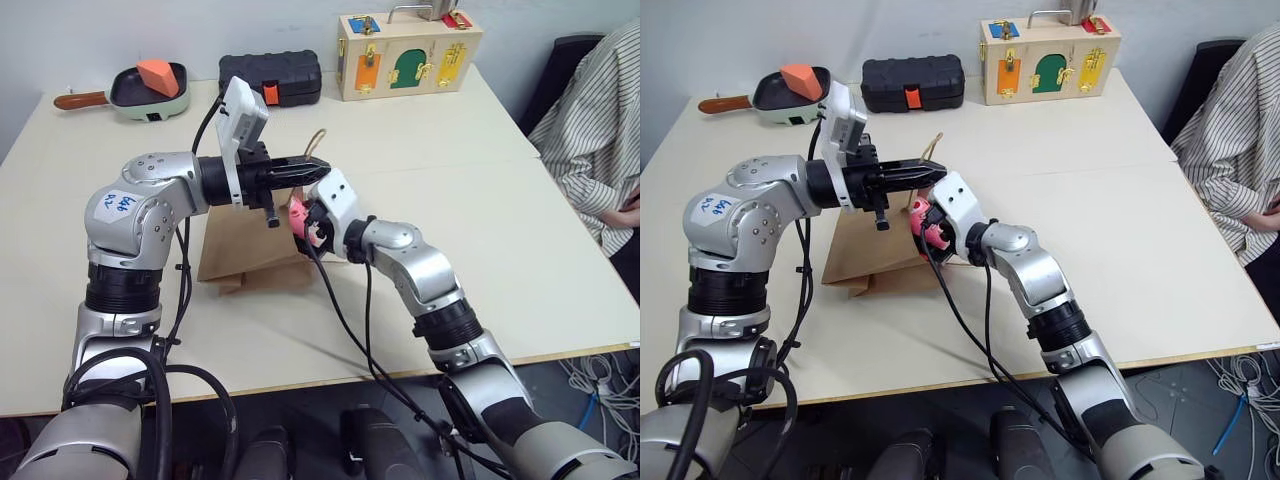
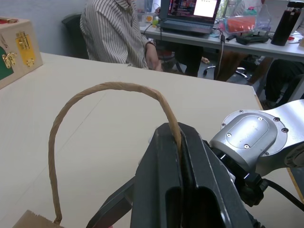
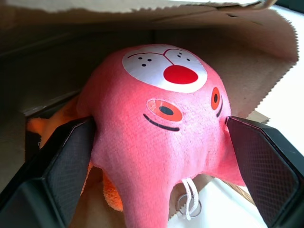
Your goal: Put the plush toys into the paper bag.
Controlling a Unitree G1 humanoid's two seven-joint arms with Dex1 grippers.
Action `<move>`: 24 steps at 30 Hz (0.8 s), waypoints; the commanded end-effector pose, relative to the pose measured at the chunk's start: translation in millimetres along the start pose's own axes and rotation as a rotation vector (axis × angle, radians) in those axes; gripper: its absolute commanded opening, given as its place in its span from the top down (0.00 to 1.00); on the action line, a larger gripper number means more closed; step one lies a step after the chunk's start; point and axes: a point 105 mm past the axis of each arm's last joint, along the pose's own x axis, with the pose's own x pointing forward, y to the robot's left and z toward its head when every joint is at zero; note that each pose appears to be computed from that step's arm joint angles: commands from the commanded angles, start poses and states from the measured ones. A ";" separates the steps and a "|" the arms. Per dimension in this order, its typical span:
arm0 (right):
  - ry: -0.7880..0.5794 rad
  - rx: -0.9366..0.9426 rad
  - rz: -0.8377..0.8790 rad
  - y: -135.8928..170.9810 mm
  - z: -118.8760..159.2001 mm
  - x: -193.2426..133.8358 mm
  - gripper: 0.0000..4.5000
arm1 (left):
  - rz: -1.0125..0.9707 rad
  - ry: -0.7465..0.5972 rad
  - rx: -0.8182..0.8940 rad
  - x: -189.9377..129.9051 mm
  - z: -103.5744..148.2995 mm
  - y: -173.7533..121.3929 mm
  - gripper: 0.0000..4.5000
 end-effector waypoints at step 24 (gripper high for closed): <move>0.106 0.682 -0.113 -12.2 -34.3 -140.0 0.01 | 0.024 -0.012 0.028 -11.9 2.5 -3.9 1.00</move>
